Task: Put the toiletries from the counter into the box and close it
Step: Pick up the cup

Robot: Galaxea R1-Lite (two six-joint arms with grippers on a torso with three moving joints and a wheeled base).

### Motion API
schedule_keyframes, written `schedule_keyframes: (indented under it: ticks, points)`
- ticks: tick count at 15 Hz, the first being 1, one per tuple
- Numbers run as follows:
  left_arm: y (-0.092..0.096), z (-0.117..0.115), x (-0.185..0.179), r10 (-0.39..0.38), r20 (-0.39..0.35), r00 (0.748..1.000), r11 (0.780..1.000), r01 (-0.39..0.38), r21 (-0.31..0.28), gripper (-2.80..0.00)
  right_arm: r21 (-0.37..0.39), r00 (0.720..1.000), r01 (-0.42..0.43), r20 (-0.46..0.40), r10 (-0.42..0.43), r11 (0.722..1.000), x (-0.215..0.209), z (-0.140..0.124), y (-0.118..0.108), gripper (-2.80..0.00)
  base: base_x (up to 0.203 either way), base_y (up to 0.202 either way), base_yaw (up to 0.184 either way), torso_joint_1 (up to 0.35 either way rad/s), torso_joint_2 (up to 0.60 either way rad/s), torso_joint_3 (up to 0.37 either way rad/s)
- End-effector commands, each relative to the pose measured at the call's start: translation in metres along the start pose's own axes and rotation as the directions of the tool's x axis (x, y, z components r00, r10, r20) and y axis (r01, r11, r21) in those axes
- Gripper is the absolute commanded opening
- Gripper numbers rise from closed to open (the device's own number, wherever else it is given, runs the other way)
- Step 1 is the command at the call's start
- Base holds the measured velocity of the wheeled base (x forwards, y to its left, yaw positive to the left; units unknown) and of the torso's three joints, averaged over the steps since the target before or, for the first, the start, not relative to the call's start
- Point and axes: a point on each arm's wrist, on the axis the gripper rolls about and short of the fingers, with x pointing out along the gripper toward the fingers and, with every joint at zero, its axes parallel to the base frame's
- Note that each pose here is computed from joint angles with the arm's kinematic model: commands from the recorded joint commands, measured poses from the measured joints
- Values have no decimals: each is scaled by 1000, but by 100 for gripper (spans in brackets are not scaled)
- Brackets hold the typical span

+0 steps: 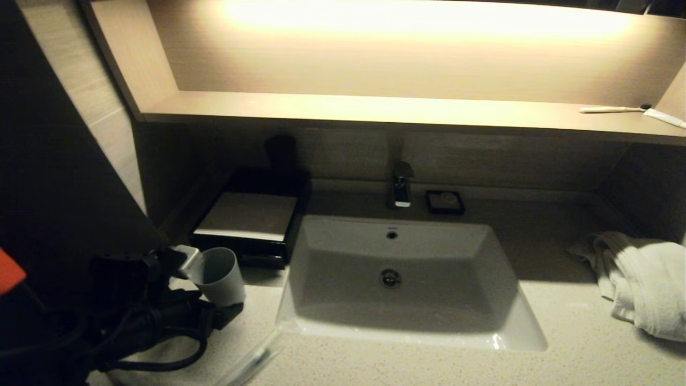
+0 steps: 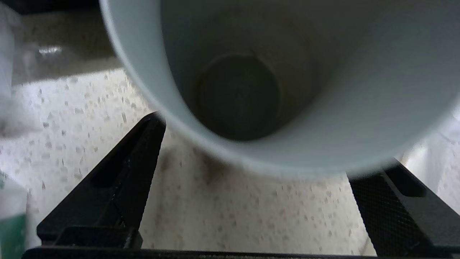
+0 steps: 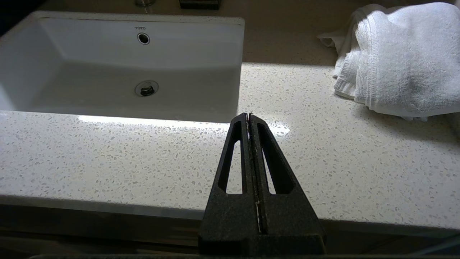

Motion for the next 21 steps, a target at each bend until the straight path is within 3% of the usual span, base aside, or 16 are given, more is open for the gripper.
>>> schedule_keyframes:
  ticks: [1,21]
  points:
    - [1,4,4,1,13,1000,1000,-2,4,0,0,1000,-1,0,1,1000,0,0,0,-280,0,0,0,0,0,0]
    - [6,7,27,3,51,999,1000,-3,12,0,0,1000,0,0,0,1000,0,0,0,-280,0,0,0,0,0,0]
